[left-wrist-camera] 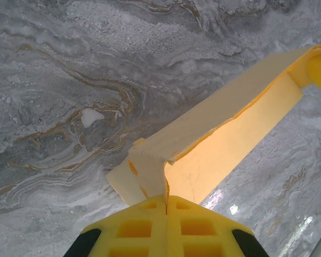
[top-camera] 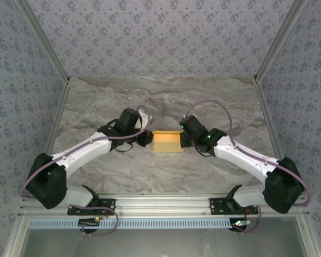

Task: Fold the paper box

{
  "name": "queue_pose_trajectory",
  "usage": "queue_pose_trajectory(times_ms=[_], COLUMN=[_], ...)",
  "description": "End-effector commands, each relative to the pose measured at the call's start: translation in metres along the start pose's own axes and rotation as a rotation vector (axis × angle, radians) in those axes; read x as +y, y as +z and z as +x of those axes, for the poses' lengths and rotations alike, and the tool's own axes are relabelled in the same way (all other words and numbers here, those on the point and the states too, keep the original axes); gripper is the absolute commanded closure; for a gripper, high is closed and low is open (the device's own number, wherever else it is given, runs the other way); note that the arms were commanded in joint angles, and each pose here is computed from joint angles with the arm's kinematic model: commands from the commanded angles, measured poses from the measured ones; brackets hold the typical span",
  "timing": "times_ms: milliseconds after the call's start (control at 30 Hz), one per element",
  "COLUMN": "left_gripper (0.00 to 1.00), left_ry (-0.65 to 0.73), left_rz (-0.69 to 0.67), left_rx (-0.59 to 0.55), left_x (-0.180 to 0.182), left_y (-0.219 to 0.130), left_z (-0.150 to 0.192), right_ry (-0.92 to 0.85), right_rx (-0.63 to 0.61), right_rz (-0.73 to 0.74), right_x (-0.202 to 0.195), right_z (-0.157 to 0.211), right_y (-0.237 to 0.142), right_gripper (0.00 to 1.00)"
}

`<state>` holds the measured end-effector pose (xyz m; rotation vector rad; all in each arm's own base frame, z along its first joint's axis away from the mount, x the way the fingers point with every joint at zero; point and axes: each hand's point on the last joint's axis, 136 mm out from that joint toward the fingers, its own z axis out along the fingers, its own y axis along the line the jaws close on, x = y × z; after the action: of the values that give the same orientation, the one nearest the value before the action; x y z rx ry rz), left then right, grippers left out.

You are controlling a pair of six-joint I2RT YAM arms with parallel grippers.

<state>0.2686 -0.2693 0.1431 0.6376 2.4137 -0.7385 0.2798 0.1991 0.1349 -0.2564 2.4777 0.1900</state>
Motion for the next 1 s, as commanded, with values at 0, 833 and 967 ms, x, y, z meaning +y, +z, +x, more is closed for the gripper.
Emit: queue_pose_trajectory(times_ms=[0, 833, 967], left_gripper=[1.0, 1.0, 1.0], left_ry=[-0.05, -0.08, -0.079], left_rz=[0.077, -0.045, -0.011], left_rx=[-0.047, -0.033, -0.048], left_x=[-0.018, 0.01, 0.007], left_y=[-0.003, 0.011, 0.014], left_z=[-0.01, 0.026, 0.031], right_ry=[-0.001, -0.068, -0.09], right_rx=[0.012, -0.008, -0.016], right_rz=[-0.004, 0.024, 0.027], right_x=[0.003, -0.002, -0.001], right_z=[0.007, 0.016, 0.025], right_y=[0.001, 0.005, 0.009], right_gripper=[0.99, 0.99, 0.99])
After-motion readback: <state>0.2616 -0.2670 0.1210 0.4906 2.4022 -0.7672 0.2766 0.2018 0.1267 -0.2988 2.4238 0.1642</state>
